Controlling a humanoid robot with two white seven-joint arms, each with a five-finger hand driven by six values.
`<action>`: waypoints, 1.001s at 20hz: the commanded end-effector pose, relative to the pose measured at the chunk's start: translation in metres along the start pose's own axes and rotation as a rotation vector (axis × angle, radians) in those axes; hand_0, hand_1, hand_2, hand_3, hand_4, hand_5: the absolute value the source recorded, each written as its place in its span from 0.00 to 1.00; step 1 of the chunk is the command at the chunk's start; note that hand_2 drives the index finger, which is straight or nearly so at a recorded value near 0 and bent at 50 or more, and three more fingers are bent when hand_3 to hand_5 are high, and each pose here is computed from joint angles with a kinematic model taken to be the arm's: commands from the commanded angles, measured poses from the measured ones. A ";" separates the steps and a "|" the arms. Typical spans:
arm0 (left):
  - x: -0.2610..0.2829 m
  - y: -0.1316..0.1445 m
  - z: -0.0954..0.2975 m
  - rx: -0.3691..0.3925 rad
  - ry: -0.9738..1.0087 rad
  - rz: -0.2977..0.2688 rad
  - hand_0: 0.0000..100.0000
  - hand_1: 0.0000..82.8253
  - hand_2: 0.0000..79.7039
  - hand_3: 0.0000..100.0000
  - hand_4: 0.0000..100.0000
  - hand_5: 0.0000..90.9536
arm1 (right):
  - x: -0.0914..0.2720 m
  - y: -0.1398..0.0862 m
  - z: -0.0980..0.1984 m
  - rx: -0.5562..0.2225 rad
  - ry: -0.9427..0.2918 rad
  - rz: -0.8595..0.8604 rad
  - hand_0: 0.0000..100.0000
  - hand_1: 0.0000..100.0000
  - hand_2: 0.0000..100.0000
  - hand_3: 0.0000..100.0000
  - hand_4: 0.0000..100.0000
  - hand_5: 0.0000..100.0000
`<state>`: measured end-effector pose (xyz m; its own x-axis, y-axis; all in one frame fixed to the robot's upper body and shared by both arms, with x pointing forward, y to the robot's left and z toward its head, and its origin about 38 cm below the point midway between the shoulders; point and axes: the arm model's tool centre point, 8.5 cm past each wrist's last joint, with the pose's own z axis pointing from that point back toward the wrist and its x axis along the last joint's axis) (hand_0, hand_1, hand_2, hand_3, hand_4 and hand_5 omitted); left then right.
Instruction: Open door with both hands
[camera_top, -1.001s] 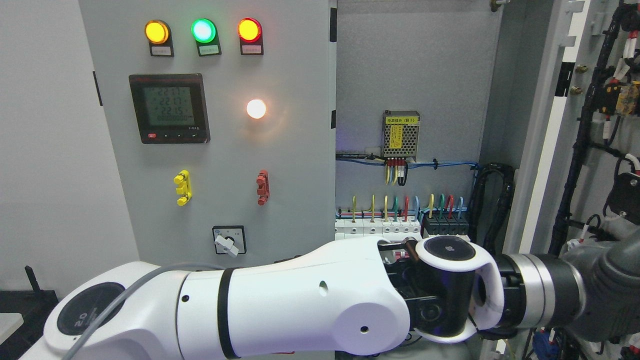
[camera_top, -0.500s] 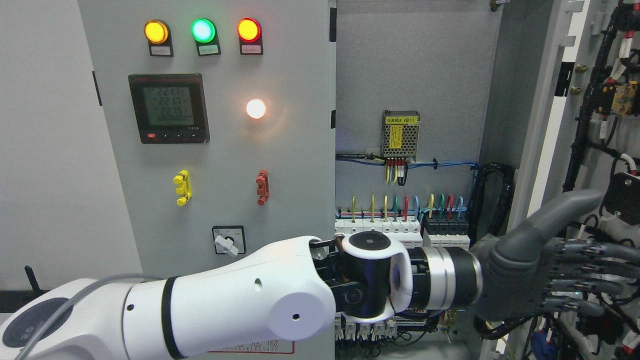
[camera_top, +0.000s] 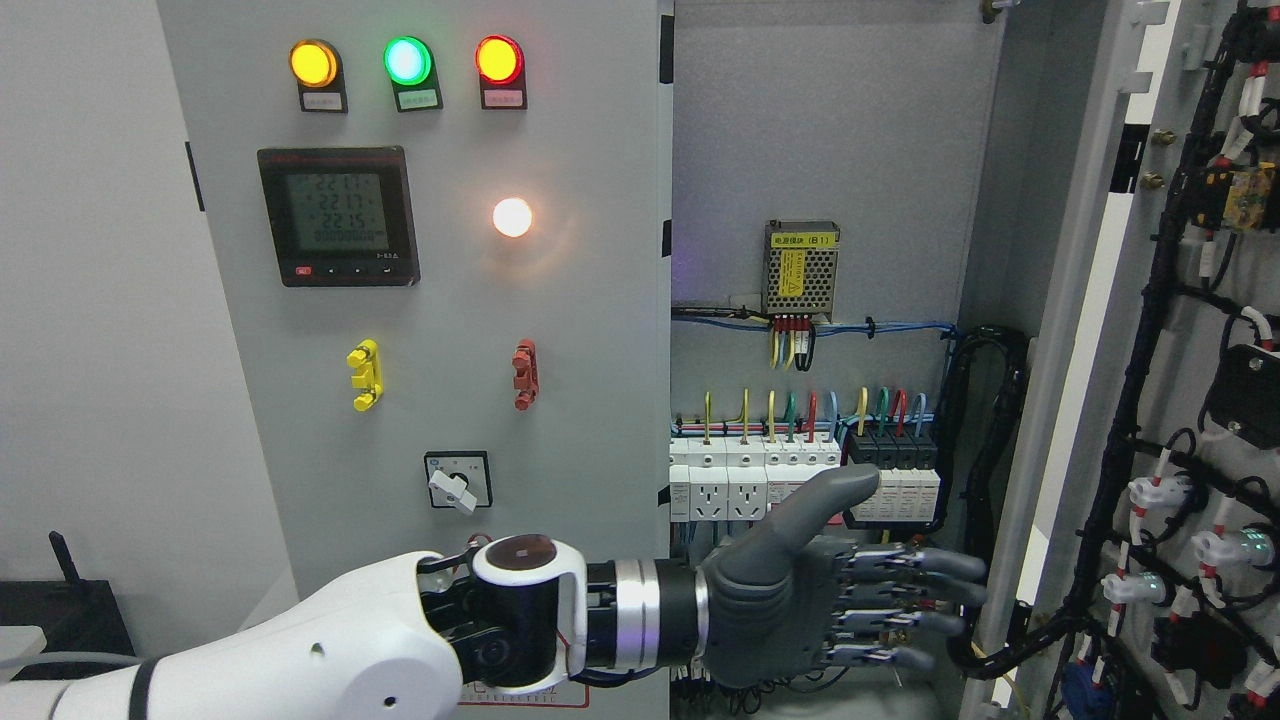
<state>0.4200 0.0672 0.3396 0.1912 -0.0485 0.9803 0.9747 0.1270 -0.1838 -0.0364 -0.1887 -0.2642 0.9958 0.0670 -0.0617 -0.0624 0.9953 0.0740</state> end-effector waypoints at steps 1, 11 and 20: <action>-0.042 0.017 0.176 0.270 0.048 -0.045 0.00 0.00 0.00 0.00 0.00 0.00 | 0.000 0.000 0.000 -0.001 0.001 0.004 0.38 0.00 0.00 0.00 0.00 0.00; -0.199 0.001 0.302 0.508 0.197 0.036 0.00 0.00 0.00 0.00 0.00 0.00 | 0.000 0.000 0.000 -0.001 0.001 0.004 0.38 0.00 0.00 0.00 0.00 0.00; -0.356 -0.074 0.366 0.820 0.336 0.203 0.00 0.00 0.00 0.00 0.00 0.00 | 0.000 0.000 0.000 -0.001 0.001 0.004 0.38 0.00 0.00 0.00 0.00 0.00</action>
<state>0.2819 0.3304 0.0492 0.4617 -0.2446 0.8527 0.7960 0.5384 -0.2766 -0.0365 -0.1887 -0.2642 0.9958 0.0670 -0.0627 -0.0623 0.9953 0.0740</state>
